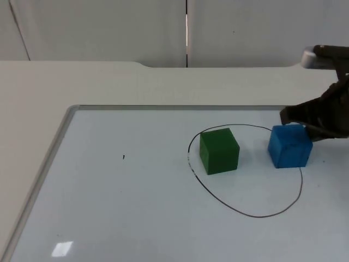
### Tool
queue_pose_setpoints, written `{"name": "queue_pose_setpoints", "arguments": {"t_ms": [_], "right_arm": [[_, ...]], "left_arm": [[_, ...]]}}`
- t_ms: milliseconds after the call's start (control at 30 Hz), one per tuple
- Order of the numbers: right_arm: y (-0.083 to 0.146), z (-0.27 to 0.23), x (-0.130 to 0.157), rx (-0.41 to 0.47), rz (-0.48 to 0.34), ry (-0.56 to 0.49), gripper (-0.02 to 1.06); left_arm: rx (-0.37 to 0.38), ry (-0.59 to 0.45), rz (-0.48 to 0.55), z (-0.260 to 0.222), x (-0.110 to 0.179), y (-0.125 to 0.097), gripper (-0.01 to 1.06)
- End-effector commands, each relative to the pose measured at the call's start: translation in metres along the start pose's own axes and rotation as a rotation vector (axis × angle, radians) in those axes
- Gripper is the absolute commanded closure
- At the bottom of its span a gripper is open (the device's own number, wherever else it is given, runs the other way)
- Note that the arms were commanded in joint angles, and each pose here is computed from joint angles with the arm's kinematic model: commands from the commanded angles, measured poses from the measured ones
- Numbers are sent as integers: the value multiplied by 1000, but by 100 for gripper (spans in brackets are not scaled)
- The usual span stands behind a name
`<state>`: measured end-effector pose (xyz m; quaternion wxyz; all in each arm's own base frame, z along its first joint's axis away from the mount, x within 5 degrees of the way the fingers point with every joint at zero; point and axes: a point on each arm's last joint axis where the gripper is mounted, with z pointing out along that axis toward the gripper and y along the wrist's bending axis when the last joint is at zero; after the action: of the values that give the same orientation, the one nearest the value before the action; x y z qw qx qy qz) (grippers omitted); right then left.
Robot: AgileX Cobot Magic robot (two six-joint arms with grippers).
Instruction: Push the two cubes into the marked area.
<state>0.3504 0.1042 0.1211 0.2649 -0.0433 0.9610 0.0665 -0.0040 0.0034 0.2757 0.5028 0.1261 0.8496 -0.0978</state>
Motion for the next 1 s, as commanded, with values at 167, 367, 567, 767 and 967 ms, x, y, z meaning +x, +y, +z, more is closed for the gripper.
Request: {"name": "queue_pose_setpoints", "arguments": {"t_ms": [167,367,567,767,967], "right_arm": [[14,-1,-3,-29,-31,-46,104],[24,-1,-1,-43,-51,-45,104],[38,-2,3,-66,-73,-40,104],[42,-2,4,-72,-90,-39,104],[42,-2,5,-68,-101,-30,104]], "left_arm": [[-6,-3,2,0,1,0,105],[-6,-3,2,0,1,0,105],[-6,-3,2,0,1,0,105],[-6,-3,2,0,1,0,105],[-6,-3,2,0,1,0,105]]}}
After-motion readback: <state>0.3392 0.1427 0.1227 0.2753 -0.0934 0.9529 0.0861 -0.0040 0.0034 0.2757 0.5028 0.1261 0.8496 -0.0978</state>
